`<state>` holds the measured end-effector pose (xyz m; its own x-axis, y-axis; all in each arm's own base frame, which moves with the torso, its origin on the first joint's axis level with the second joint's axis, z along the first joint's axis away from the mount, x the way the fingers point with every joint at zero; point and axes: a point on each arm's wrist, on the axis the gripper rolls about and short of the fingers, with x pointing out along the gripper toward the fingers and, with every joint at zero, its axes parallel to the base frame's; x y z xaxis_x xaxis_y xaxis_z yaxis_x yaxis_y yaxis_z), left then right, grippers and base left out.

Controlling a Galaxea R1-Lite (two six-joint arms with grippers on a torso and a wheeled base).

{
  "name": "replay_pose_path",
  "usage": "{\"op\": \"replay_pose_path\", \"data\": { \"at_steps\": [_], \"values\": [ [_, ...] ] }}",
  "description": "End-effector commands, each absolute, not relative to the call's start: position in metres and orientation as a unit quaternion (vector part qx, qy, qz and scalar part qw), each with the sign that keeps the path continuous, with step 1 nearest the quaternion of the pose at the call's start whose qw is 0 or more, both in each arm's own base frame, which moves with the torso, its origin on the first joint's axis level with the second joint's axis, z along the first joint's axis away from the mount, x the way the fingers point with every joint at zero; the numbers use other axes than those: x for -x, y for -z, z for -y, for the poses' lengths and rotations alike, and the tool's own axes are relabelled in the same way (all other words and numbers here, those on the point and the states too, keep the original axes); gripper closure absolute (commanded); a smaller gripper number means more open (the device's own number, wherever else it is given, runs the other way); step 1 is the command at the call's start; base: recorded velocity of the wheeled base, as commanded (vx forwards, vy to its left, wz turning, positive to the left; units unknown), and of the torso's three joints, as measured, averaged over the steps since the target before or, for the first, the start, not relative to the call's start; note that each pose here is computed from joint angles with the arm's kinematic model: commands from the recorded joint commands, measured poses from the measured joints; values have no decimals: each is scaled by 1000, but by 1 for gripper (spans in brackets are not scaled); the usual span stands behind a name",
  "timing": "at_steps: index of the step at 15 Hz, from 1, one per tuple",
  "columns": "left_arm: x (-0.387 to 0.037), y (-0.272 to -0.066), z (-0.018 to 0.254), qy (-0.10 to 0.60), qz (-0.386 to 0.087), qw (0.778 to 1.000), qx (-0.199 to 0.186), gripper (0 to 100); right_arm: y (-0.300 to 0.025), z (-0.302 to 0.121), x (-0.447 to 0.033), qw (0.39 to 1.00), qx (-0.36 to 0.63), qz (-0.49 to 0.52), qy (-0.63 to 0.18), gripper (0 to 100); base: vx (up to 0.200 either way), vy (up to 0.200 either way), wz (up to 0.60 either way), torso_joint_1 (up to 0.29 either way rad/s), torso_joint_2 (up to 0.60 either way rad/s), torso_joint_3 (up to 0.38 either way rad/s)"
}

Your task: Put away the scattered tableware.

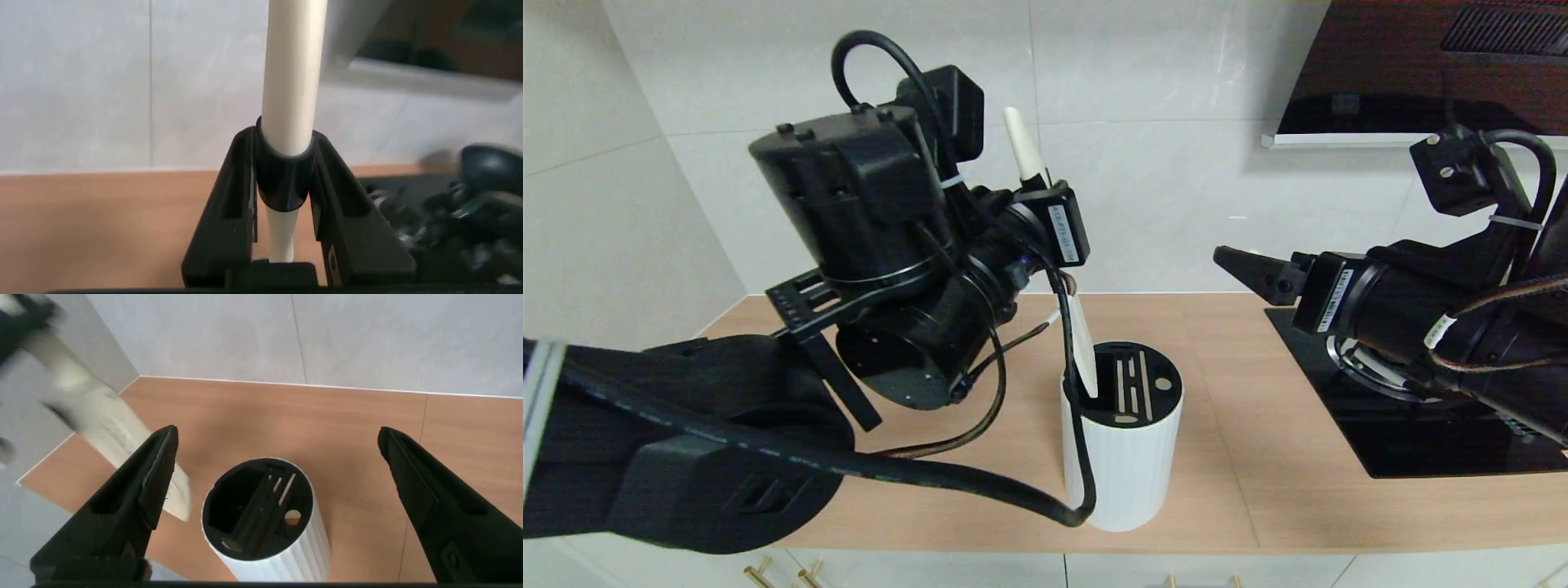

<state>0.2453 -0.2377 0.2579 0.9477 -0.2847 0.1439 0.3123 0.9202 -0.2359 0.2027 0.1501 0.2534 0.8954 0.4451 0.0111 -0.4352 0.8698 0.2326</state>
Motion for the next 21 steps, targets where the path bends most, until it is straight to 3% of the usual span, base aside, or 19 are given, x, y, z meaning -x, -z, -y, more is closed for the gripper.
{"op": "replay_pose_path", "data": {
  "at_steps": [1,10,19,21],
  "values": [
    [-257,-234,250,140,29,984,106,100,-252,-151,-204,967,-112,-24,-228,0,0,0,0,0,0,0],
    [-275,-213,268,113,34,987,111,100,-251,-151,-204,967,-112,-24,-228,0,0,0,0,0,0,0],
    [-268,-243,260,116,88,977,156,100,-251,-151,-204,967,-112,-23,-228,0,0,0,0,0,0,0],
    [-272,-234,264,117,80,979,149,100,-251,-151,-204,967,-112,-24,-228,0,0,0,0,0,0,0]
  ]
}}
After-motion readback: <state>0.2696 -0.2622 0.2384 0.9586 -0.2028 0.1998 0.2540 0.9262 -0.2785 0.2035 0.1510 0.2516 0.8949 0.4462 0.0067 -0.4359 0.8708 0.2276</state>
